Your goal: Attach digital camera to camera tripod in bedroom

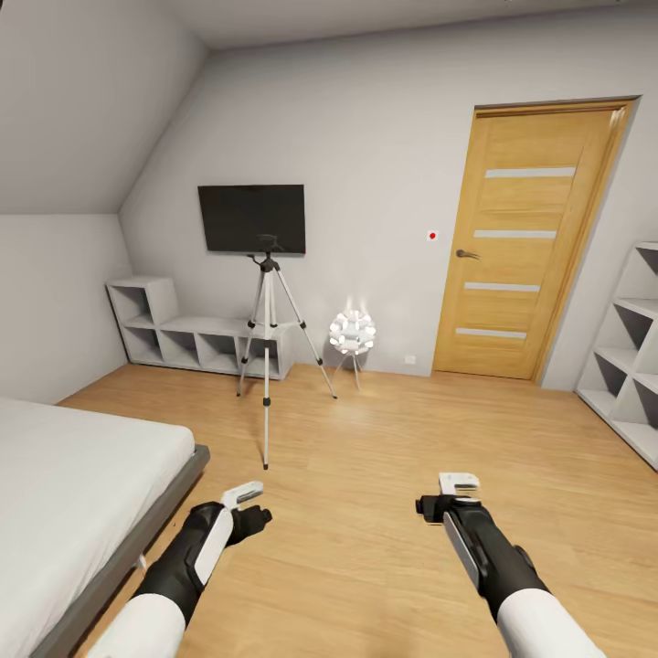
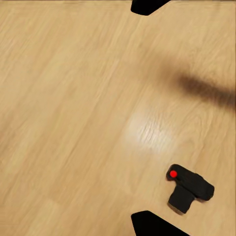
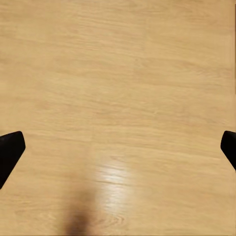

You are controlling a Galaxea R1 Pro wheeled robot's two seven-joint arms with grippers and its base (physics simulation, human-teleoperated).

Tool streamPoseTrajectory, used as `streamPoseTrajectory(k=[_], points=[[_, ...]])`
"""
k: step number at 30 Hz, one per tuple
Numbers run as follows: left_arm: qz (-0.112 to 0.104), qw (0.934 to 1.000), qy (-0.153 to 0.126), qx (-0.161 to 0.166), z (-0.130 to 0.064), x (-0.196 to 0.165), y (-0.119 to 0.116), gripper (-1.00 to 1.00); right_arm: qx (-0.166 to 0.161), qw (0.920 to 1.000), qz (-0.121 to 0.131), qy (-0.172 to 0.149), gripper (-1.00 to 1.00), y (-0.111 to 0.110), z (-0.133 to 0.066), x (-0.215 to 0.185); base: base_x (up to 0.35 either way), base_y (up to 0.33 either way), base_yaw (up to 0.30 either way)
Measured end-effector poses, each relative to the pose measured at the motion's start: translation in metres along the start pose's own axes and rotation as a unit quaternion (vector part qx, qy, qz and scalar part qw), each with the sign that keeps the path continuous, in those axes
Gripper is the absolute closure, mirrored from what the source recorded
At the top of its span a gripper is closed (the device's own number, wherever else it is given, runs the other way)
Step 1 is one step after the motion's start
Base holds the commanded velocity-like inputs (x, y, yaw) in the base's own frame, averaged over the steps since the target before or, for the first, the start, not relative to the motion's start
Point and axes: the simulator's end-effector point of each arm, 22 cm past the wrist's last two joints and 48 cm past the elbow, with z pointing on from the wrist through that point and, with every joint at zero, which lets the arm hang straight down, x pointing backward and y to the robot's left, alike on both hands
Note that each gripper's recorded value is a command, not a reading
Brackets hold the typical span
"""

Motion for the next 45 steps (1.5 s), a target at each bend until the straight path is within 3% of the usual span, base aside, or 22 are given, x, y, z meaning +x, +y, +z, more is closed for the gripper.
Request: streamPoseTrajectory(k=[3,6,16,21,28,45], points=[[0.012,0.9995,-0.027,0.011,-0.003,-0.014,-0.021,-1.00,0.001,0.9996,0.000,-0.029,-1.00,-0.002,-0.012,-0.033,0.000,0.000,0.000],[0.015,0.9992,-0.035,0.015,-0.004,-0.017,-0.028,-1.00,0.001,0.9994,0.001,-0.034,-1.00,-0.003,-0.016,-0.042,0.000,0.000,0.000],[0.012,0.9990,-0.036,0.024,-0.002,-0.013,-0.040,-1.00,-0.001,1.0000,0.001,-0.007,-1.00,-0.004,-0.019,-0.035,0.000,0.000,0.000],[0.012,0.9987,-0.033,0.037,-0.003,-0.007,-0.059,-1.00,-0.002,1.0000,0.000,0.000,-1.00,-0.005,-0.020,-0.033,0.000,0.000,0.000],[0.012,0.9984,-0.039,0.039,-0.006,-0.012,-0.061,-1.00,-0.010,0.9999,-0.001,0.003,-1.00,0.000,-0.020,-0.032,0.000,0.000,0.000],[0.011,0.9985,-0.035,0.039,0.018,0.005,-0.053,-1.00,-0.014,0.9999,-0.001,0.003,-1.00,0.006,0.000,-0.010,0.000,0.000,0.000]])
